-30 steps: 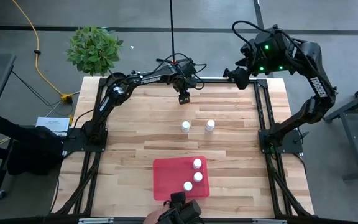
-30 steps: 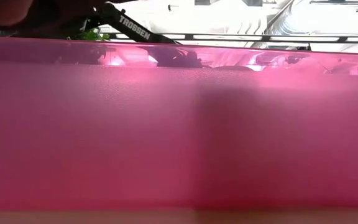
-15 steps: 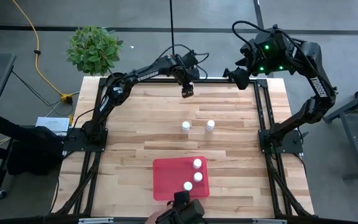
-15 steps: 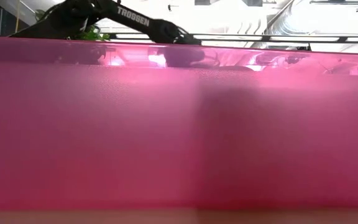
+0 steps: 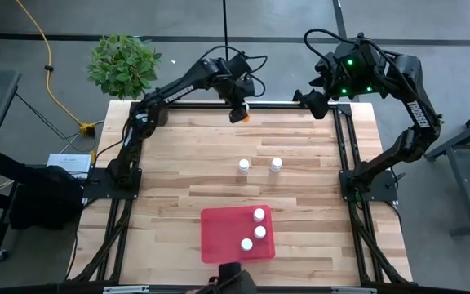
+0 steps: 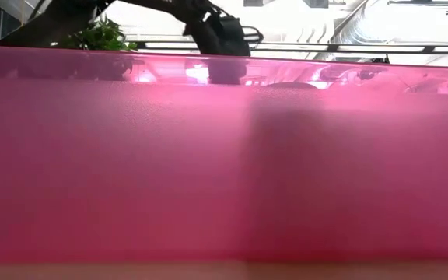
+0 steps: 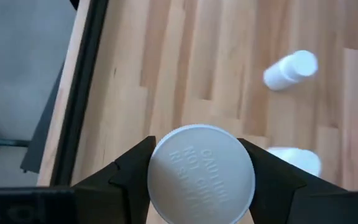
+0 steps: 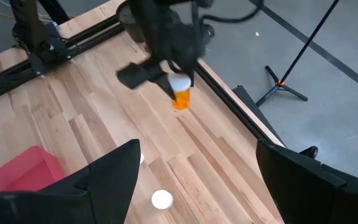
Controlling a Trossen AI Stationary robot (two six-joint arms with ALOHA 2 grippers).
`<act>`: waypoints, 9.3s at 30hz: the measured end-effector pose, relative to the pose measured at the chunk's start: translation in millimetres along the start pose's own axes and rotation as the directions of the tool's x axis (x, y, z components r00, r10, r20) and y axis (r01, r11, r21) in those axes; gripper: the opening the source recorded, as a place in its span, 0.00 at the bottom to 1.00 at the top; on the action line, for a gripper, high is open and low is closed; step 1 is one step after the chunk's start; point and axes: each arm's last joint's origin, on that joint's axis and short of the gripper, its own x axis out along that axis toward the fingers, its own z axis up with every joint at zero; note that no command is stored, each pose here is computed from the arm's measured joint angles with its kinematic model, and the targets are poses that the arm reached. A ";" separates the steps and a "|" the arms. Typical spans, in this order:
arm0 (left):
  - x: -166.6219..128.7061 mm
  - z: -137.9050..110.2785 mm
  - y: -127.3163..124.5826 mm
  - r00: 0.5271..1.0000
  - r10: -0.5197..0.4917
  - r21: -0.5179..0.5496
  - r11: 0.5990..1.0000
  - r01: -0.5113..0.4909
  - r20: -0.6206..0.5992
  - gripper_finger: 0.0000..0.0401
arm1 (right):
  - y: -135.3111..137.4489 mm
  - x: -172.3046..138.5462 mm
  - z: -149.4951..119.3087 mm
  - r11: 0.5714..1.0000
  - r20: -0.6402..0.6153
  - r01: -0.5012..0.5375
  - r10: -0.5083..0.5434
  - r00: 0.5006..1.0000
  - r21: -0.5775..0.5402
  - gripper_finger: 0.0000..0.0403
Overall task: Pick and place pill bottles into a basket
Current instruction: Put the orange medicine bottle into the red container, then put the white medicine bottle into the red container
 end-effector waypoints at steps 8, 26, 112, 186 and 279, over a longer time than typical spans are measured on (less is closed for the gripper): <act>-45.1 -1.7 -23.0 0.994 -0.092 0.024 0.996 0.091 0.052 0.59 | 0.2 0.0 0.0 1.000 0.000 -0.004 0.004 1.000 -0.012 0.77; -105.6 -11.1 -108.3 0.976 -0.218 0.126 0.968 0.216 0.008 0.58 | 0.9 0.0 0.0 0.999 -0.004 -0.030 0.030 1.000 -0.037 0.77; 82.9 -81.9 -370.8 0.983 0.051 0.270 0.963 -0.002 -0.177 0.67 | 20.6 -1.8 -5.4 0.968 -0.057 -0.218 0.212 0.976 -0.127 0.77; -21.8 -71.4 -193.2 0.943 0.331 0.154 0.934 -0.322 -0.035 0.58 | 16.1 -1.6 -10.4 0.981 -0.095 -0.124 0.111 0.989 -0.146 0.77; 135.1 -75.2 -142.4 0.992 -0.052 -0.062 0.997 0.046 -0.113 0.53 | 16.1 -1.8 -10.6 0.972 -0.096 -0.130 0.113 0.989 -0.197 0.77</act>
